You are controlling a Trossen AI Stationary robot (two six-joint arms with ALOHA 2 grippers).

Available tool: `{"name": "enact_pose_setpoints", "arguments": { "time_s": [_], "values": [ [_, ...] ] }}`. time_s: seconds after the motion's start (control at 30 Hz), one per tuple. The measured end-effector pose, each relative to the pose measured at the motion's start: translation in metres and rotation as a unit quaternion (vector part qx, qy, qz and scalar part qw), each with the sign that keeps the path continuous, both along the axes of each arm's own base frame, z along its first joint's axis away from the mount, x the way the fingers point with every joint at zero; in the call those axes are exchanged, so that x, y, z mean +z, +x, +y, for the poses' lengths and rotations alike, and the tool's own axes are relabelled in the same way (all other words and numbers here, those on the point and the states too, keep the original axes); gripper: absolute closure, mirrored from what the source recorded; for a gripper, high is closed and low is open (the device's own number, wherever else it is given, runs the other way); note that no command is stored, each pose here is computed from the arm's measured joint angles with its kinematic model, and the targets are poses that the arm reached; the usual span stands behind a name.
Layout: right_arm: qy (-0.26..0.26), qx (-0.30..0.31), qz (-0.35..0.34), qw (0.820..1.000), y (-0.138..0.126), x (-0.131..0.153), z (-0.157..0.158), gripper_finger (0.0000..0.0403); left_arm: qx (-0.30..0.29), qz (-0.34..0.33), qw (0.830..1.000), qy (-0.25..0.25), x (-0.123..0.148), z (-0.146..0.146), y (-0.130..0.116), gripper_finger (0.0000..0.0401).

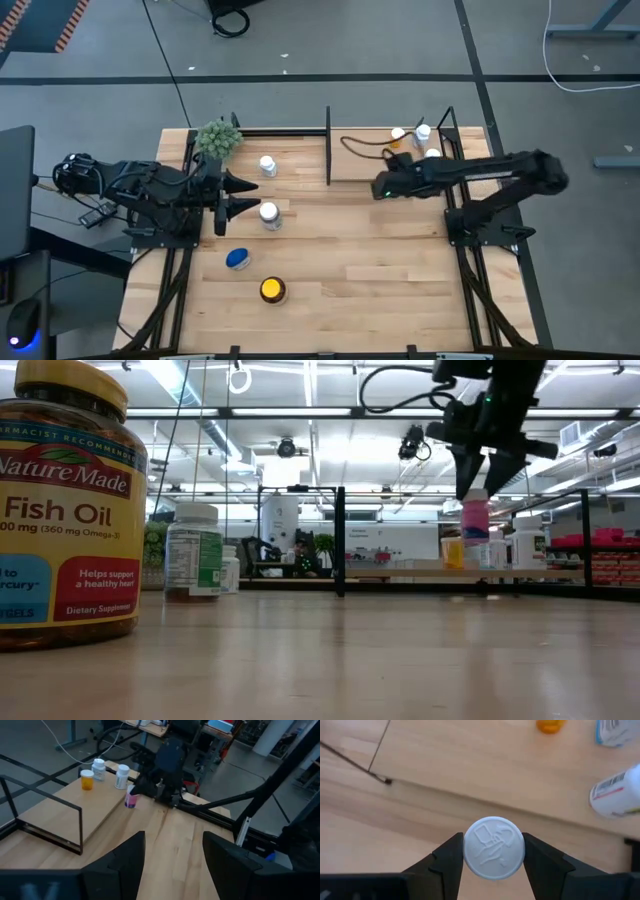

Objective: Pick and place medicine bottles onto shelf by color
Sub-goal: Put the pink pill bottle on the shelf

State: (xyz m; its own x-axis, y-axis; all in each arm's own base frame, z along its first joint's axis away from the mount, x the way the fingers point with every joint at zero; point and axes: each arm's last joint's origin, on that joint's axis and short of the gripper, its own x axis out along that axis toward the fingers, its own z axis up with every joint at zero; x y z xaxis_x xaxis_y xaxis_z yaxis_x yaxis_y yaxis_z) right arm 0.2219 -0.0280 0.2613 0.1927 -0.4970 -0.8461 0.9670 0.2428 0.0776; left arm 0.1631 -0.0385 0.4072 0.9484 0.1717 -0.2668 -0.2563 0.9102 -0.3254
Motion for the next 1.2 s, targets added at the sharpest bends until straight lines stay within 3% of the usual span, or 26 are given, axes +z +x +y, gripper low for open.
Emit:
{"name": "enact_pose_setpoints", "arguments": {
  "time_s": [0.17, 0.33, 0.63, 0.97, 1.2],
  "values": [
    [-0.015, -0.008, 0.028, 0.999, -0.017, -0.007, -0.018, 0.0215, 0.025, -0.001, 1.0, 0.0, 0.0, 0.007, 0.002, 0.0195],
    [-0.036, 0.012, 0.035, 0.999, -0.014, -0.012, -0.039, 0.0215, 0.054, -0.013, 0.998, -0.002, 0.002, 0.017, 0.004, 0.0193],
    [-0.035, -0.045, 0.057, 0.997, -0.028, -0.013, -0.074, 0.0215, 0.091, -0.015, 0.996, -0.002, 0.003, 0.029, 0.005, 0.0192],
    [-0.034, -0.067, 0.02, 0.997, -0.028, -0.012, -0.084, 0.0214, 0.105, -0.013, 0.994, 0.006, 0.003, 0.035, 0.005, 0.0193],
    [0.002, -0.095, -0.01, 0.995, -0.029, -0.034, -0.081, 0.0213, 0.103, -0.011, 0.995, 0.012, 0.003, 0.035, 0.005, 0.019]
  ]
}}
